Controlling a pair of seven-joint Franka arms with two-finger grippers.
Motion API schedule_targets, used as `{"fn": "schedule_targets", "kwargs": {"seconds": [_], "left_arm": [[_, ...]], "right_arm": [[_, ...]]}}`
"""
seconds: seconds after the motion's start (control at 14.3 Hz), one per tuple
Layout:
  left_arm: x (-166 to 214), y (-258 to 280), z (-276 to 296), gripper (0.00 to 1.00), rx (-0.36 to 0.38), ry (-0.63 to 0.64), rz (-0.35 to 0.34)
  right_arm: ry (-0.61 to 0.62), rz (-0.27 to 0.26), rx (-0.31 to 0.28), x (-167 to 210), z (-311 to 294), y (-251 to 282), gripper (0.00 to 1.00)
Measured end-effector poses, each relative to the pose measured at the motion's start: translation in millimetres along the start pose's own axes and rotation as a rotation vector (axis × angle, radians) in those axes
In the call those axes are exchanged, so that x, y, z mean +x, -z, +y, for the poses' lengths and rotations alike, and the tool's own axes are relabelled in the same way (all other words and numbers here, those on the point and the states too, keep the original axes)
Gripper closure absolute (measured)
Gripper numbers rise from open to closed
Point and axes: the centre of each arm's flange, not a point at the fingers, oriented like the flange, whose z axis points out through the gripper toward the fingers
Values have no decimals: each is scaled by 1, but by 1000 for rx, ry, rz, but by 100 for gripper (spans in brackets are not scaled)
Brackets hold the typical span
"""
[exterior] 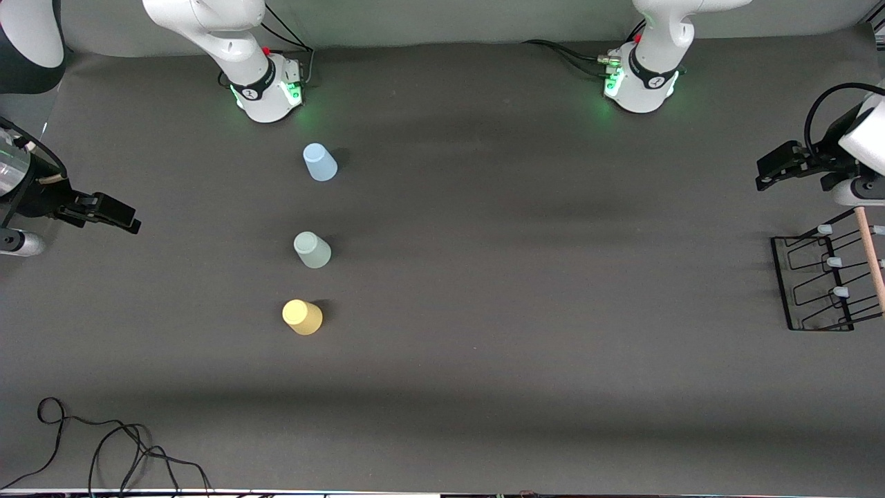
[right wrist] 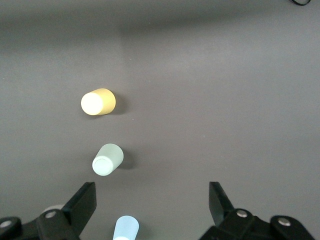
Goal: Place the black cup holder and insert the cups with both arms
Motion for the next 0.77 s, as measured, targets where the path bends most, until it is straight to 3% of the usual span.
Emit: {"fn": "schedule_targets", "kwargs": {"seconds": [0.77], "left_arm": [[0,0,5,0,1,-10,-4]], "right_arm": [[-5,-1,0,1,2,0,0]]}}
